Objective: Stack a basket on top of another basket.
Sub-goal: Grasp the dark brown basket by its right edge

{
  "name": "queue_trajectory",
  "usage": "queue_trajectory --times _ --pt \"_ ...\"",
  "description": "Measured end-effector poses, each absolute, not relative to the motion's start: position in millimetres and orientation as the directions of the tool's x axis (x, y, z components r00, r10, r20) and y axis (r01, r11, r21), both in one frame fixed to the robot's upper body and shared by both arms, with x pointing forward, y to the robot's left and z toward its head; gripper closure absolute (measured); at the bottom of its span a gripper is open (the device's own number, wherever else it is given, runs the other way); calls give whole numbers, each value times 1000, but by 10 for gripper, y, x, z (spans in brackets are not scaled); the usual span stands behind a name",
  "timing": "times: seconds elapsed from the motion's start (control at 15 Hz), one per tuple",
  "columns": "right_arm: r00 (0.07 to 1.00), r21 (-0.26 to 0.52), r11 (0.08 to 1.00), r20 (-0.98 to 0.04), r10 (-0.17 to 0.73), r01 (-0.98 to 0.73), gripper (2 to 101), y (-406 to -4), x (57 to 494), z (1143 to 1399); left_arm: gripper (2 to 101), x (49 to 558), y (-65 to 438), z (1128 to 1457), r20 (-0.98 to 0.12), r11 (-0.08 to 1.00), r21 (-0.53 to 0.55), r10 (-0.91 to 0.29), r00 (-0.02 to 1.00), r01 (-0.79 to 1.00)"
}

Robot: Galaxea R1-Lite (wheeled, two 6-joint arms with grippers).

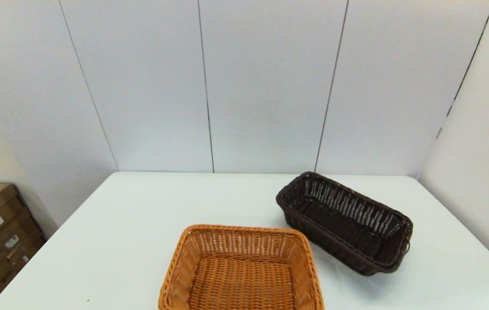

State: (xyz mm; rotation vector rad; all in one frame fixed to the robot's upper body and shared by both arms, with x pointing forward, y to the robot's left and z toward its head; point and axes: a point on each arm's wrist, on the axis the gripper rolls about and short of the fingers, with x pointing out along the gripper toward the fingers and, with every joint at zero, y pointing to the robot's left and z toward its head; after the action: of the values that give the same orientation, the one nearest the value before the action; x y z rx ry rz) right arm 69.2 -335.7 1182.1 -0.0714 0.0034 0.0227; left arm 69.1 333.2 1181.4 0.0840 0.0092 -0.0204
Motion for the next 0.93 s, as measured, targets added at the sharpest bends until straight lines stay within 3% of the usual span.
queue_trajectory --times 0.27,0.93 --pt "1000 -69 997 -4 22 -22 50 -3357 692 11822 54 691 3336 11821 -3 1000 -11 -2 1000 2" --pt "1000 -29 1000 -1 12 -12 50 -3360 691 11826 54 691 3336 11822 -2 1000 -12 -2 1000 2"
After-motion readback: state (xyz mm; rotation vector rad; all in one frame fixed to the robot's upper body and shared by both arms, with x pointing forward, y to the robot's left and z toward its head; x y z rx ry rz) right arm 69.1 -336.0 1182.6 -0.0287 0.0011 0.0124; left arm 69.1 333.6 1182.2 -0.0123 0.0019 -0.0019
